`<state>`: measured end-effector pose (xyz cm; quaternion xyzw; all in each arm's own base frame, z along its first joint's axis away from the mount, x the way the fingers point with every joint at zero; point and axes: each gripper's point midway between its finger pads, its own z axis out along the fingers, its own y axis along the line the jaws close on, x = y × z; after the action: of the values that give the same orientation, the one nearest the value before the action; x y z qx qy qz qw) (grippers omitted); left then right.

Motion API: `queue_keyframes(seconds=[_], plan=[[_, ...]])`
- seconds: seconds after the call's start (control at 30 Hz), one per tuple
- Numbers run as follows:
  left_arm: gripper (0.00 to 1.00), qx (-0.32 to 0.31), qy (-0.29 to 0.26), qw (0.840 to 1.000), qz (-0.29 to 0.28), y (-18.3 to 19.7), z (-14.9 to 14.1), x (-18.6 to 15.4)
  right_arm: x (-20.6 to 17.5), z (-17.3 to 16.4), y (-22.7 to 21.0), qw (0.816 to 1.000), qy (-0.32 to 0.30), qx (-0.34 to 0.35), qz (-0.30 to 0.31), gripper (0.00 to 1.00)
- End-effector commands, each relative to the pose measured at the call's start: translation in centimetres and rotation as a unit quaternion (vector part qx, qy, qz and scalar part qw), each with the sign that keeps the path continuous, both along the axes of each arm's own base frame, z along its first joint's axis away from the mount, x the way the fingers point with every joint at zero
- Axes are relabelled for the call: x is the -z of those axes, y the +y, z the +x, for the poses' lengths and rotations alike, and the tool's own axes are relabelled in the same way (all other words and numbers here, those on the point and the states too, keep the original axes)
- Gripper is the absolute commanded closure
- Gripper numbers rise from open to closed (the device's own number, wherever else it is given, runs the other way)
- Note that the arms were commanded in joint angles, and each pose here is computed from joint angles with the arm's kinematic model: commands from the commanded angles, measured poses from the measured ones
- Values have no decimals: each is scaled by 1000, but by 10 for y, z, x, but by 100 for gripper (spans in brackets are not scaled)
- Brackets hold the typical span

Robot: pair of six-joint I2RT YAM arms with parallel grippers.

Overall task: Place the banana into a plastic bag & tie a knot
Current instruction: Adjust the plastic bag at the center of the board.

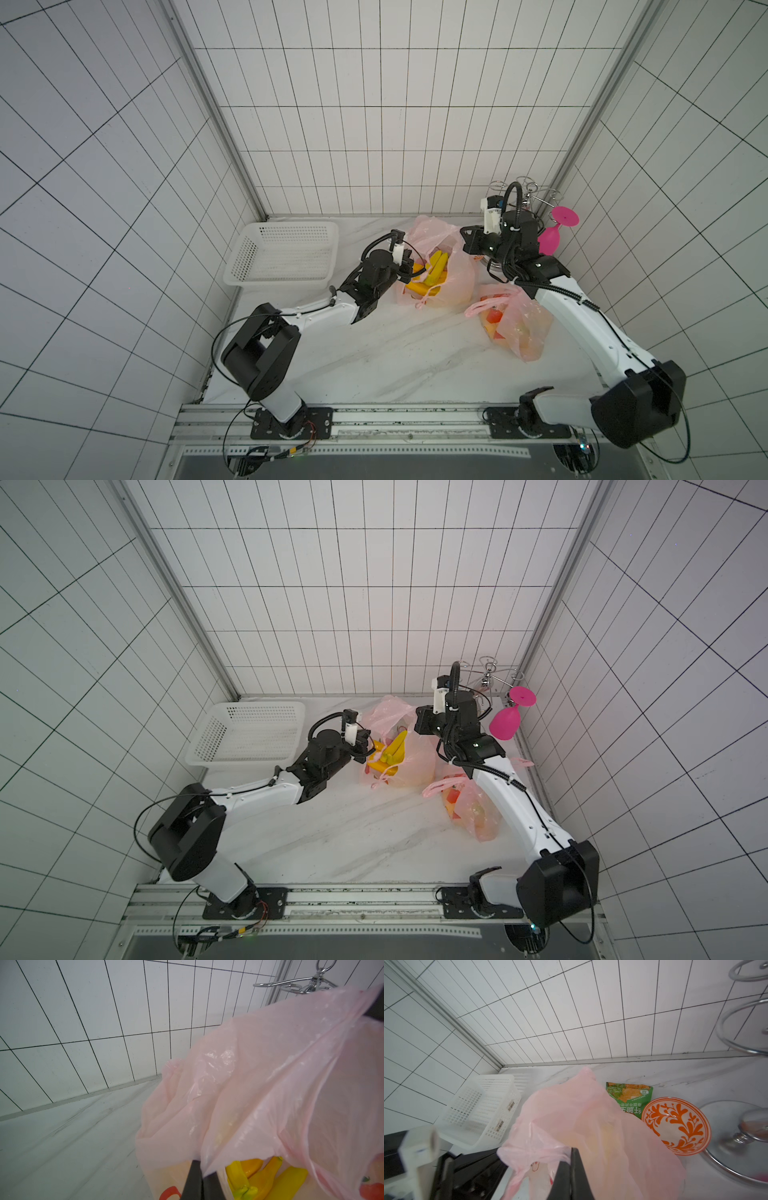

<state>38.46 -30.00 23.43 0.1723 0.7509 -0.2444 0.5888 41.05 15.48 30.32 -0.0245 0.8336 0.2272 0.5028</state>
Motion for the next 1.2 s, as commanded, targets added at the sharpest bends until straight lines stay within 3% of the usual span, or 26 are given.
queue_keyframes(seconds=[0.0, 0.17, 0.3, 0.37, 0.53, 0.77, 0.93, 1.17], plan=[[100, 10, 15, 998, -60, 14, -19, -16, -52, 21, -2, 998, -57, 6, -10, 100], [100, 14, 58, 995, -77, 24, -34, -2, -38, 19, 27, 998, -47, -49, -18, 100], [100, 35, 73, 993, -91, 16, -37, -4, -31, -2, 27, 997, -43, -53, -25, 63], [100, 31, 83, 991, -97, 13, -35, -3, -39, -18, 21, 997, -48, -47, -29, 50], [100, 29, 103, 989, -99, 3, -36, -4, -58, -68, 15, 995, -59, -42, -61, 33], [100, 39, 100, 988, -115, -2, -48, -14, -61, -143, 40, 989, -75, -110, -69, 30], [100, 40, 102, 987, -113, -2, -51, -17, -25, -191, 79, 978, -56, -193, -50, 34], [100, 40, 101, 988, -113, -2, -54, -18, 12, -210, 107, 972, -29, -231, -40, 45]])
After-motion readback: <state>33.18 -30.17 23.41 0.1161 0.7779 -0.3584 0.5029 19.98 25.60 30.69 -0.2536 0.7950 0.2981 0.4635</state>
